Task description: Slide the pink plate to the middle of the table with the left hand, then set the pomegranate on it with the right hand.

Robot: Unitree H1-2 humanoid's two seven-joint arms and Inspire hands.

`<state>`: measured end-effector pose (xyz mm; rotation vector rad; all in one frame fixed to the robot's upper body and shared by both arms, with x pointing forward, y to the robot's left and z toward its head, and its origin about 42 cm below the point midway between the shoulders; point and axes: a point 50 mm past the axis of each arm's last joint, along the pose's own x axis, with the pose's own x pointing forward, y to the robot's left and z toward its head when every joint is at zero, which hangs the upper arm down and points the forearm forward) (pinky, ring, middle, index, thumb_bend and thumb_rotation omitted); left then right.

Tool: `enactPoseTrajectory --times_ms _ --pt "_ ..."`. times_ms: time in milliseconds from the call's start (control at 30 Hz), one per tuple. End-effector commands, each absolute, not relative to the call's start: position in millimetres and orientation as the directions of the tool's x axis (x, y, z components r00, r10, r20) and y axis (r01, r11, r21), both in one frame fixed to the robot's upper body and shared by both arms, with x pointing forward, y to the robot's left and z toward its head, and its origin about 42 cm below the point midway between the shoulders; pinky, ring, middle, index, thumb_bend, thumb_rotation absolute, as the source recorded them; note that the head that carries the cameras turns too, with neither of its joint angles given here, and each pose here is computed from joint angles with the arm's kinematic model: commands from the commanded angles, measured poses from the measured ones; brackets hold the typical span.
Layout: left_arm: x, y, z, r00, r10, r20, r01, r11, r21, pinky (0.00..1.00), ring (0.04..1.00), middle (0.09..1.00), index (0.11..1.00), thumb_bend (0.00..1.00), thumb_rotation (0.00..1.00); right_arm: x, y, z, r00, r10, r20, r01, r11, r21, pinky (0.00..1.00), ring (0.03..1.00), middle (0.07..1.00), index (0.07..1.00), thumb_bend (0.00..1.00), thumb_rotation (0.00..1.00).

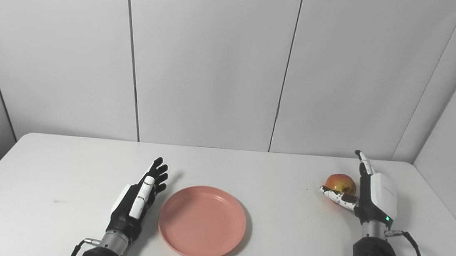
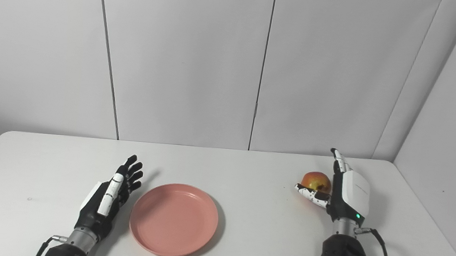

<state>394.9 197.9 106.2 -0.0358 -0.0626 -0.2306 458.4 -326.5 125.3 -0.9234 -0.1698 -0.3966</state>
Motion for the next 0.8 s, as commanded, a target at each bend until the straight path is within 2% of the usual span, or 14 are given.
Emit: enactPoseTrajectory --times_ms 0,267,433,567,767 --pt "386.1 204.1 92.6 0.972 -0.230 0.047 0.231 0.973 -0.023 0.96 0.968 0.976 0.981 0.55 1.00 470.1 -328.6 145.4 0.895 -0.243 0.375 0.446 0.546 -0.709 0.76 0.848 0.884 0.882 0.82 0.26" --pt "385.5 202.6 94.3 0.973 -0.226 0.044 0.228 0.973 -0.027 0.96 0.968 0.973 0.981 0.55 1.00 469.5 -325.8 139.6 0.899 -0.245 0.362 0.436 0.559 -0.705 0.71 0.802 0.840 0.844 0.78 0.16" --pt "385.3 202.5 94.6 0.972 -0.230 0.051 0.231 0.973 -0.022 0.96 0.970 0.975 0.983 0.54 1.00 467.9 -323.5 138.7 0.892 -0.254 0.375 0.451 0.566 -0.690 0.62 0.692 0.750 0.763 0.75 0.01" --pt "385.0 201.4 94.9 0.972 -0.228 0.050 0.229 0.973 -0.025 0.95 0.968 0.975 0.982 0.54 1.00 466.9 -322.2 138.1 0.897 -0.254 0.361 0.440 0.584 -0.682 0.59 0.665 0.726 0.744 0.74 0.00" --pt "384.8 200.7 95.1 0.972 -0.229 0.048 0.231 0.973 -0.028 0.95 0.968 0.974 0.981 0.54 1.00 466.0 -322.5 137.7 0.900 -0.272 0.341 0.435 0.614 -0.659 0.47 0.558 0.645 0.693 0.70 0.00"
